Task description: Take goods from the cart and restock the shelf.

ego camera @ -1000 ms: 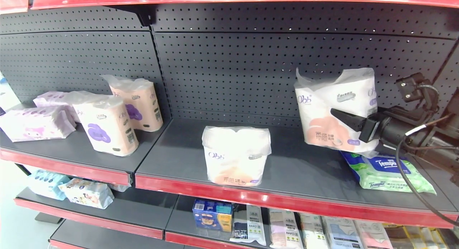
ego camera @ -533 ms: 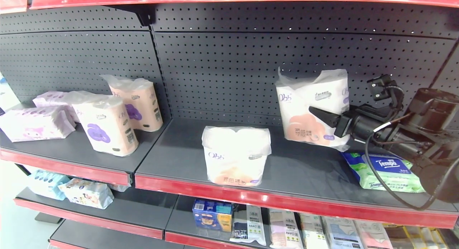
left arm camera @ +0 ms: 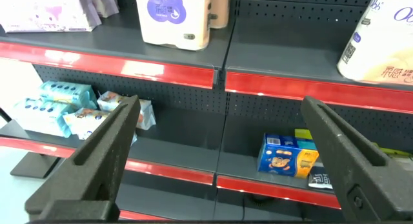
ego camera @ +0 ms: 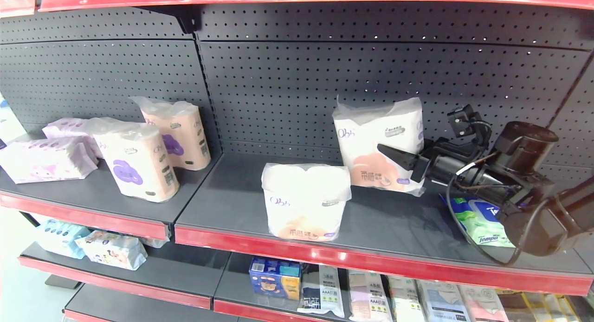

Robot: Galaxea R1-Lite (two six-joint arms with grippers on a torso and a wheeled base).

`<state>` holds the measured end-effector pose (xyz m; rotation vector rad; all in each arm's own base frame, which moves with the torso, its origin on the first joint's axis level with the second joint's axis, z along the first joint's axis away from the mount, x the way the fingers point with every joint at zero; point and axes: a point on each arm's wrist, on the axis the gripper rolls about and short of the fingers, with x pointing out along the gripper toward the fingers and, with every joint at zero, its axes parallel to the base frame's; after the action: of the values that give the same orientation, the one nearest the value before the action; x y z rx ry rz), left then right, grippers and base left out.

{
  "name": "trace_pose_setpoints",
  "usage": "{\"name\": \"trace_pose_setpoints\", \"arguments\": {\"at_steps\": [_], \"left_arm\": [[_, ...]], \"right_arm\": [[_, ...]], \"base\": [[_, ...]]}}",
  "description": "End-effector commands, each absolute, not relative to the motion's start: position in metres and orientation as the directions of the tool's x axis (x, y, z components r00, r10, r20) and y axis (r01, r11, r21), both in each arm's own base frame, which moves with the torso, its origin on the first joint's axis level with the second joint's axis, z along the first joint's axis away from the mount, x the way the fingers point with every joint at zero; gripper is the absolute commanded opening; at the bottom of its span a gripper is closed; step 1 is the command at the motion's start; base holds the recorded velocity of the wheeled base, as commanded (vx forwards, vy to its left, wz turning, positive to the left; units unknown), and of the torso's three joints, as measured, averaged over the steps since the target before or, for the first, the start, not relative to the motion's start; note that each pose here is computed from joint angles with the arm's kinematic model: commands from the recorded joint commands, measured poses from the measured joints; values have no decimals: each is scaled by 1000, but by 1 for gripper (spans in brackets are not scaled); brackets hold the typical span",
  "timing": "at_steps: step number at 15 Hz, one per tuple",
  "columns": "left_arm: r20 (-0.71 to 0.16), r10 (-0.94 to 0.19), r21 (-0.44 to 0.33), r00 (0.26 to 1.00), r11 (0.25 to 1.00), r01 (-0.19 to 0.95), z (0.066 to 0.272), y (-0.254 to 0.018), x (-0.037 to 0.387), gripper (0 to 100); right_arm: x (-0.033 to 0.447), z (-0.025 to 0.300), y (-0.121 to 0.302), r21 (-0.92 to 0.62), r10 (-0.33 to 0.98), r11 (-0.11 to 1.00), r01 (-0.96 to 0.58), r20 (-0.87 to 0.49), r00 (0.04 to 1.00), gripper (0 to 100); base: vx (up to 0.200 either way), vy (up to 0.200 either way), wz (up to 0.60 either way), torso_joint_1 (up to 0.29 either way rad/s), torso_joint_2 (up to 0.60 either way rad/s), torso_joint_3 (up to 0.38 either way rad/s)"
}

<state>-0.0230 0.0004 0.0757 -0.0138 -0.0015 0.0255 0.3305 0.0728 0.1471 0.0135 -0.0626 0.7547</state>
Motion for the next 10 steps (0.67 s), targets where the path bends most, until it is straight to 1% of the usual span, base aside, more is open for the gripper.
{"name": "trace_pose_setpoints", "arguments": {"at_steps": [1,4,6,10], "left_arm": [[0,26,-14,1000,1000,-26,76,0,-23,100],[0,26,-14,1000,1000,-26,76,0,-23,100],[0,26,-14,1000,1000,-26,76,0,-23,100],[0,26,-14,1000,1000,-26,76,0,-23,100]], "right_arm": [[344,135,75,-1,700,713,-701,44,712,0],[357,128,80,-7,735,678,-735,44,677,0],[370,128,82,-30,742,669,-743,73,666,0],[379,128,90,-41,756,653,-756,92,648,0]], "base": [[0,0,0,0,0,0],[0,0,0,0,0,0],[0,0,0,0,0,0],[0,0,0,0,0,0]]}}
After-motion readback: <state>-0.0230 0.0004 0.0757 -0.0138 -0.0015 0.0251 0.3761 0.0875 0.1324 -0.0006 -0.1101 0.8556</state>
